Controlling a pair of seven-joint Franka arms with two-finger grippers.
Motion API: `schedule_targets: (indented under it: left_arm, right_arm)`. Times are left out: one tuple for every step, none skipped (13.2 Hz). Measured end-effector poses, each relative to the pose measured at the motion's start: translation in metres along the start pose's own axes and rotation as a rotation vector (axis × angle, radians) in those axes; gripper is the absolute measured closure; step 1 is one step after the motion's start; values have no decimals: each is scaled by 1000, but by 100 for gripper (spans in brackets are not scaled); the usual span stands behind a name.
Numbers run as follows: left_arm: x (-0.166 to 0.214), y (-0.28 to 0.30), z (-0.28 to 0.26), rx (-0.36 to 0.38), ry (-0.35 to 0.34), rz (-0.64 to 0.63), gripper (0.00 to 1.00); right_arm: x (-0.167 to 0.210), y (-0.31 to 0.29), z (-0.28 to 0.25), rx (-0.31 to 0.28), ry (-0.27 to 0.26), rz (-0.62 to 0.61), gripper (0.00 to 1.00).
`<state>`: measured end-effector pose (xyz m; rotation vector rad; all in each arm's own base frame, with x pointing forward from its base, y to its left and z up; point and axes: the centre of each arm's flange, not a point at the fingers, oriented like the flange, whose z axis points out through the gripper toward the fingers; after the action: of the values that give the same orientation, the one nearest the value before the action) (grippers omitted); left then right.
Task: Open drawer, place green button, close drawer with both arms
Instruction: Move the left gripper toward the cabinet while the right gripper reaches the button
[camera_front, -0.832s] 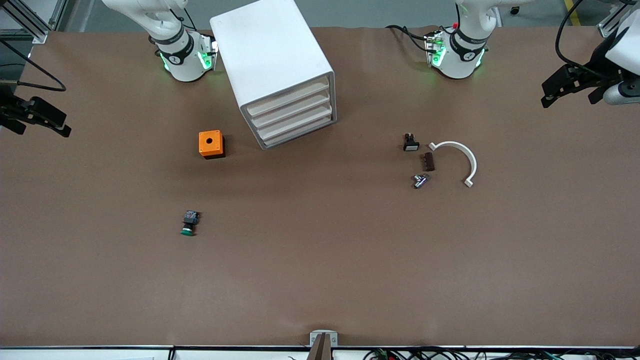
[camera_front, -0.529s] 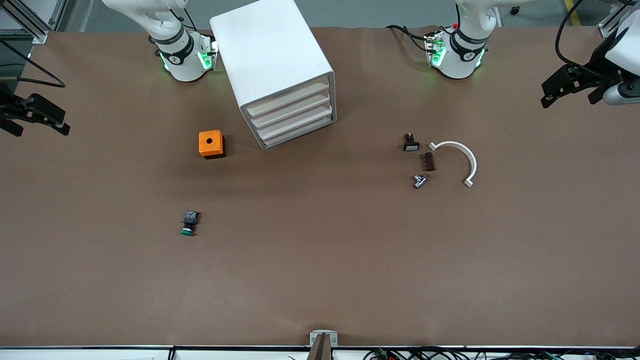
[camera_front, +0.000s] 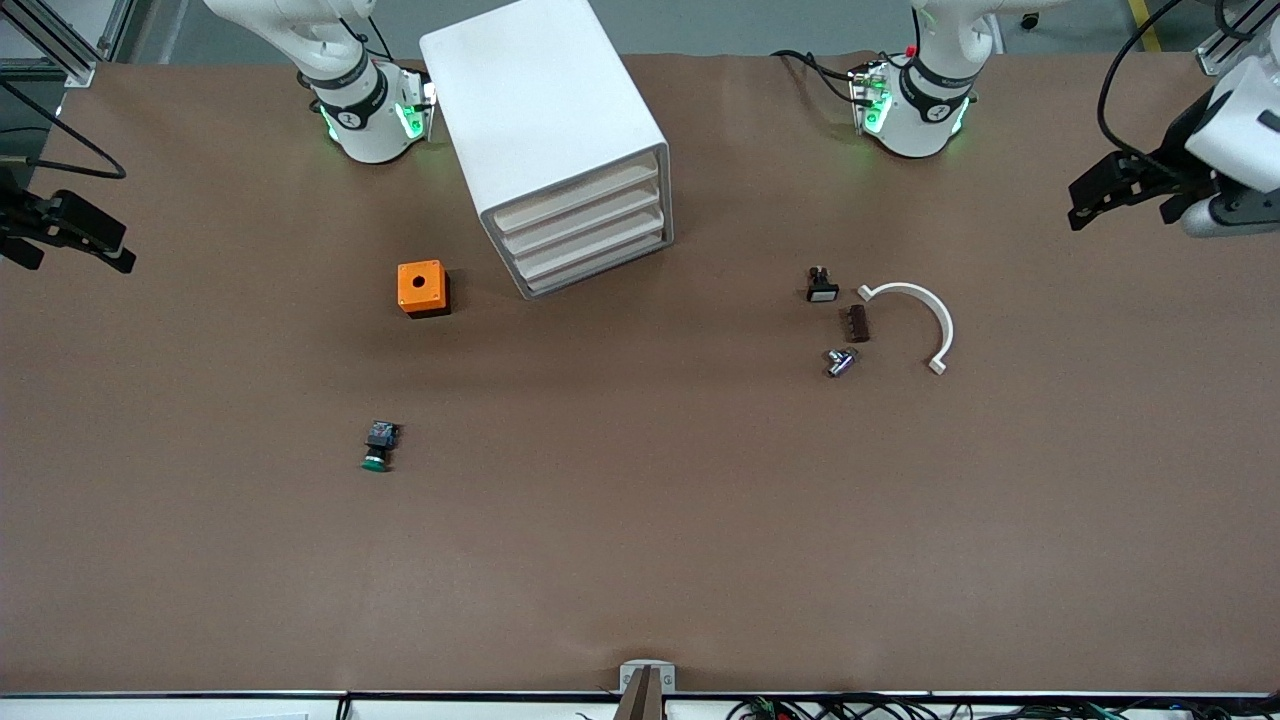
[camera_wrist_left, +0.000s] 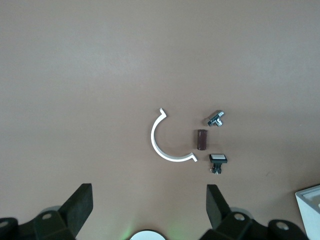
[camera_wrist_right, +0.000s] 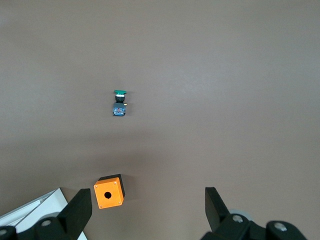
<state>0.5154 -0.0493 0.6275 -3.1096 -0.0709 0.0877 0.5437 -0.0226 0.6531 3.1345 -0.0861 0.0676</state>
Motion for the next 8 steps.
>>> schedule_targets:
  left_arm:
    - [6, 4, 11, 2, -24, 8, 0]
    - [12, 12, 23, 4, -48, 21, 0]
    - [19, 23, 38, 7, -75, 33, 0]
    - [26, 37, 53, 10, -101, 22, 0]
    - [34, 51, 70, 15, -123, -14, 0]
    - [41, 67, 88, 19, -142, -60, 0]
    - [48, 84, 107, 24, -161, -107, 0]
    - [54, 102, 127, 28, -174, -156, 0]
  right_arm:
    - [0, 1, -1, 0, 2, 2, 0]
    - [1, 1, 1, 0, -1, 5, 0]
    - [3, 1, 5, 0, -8, 8, 0]
    - [6, -1, 11, -1, -21, 7, 0]
    - [11, -4, 20, -1, -37, 2, 0]
    - [17, -11, 33, -2, -59, -9, 0]
    - [23, -20, 49, -3, -86, -25, 0]
    - [30, -32, 65, -5, -112, -44, 0]
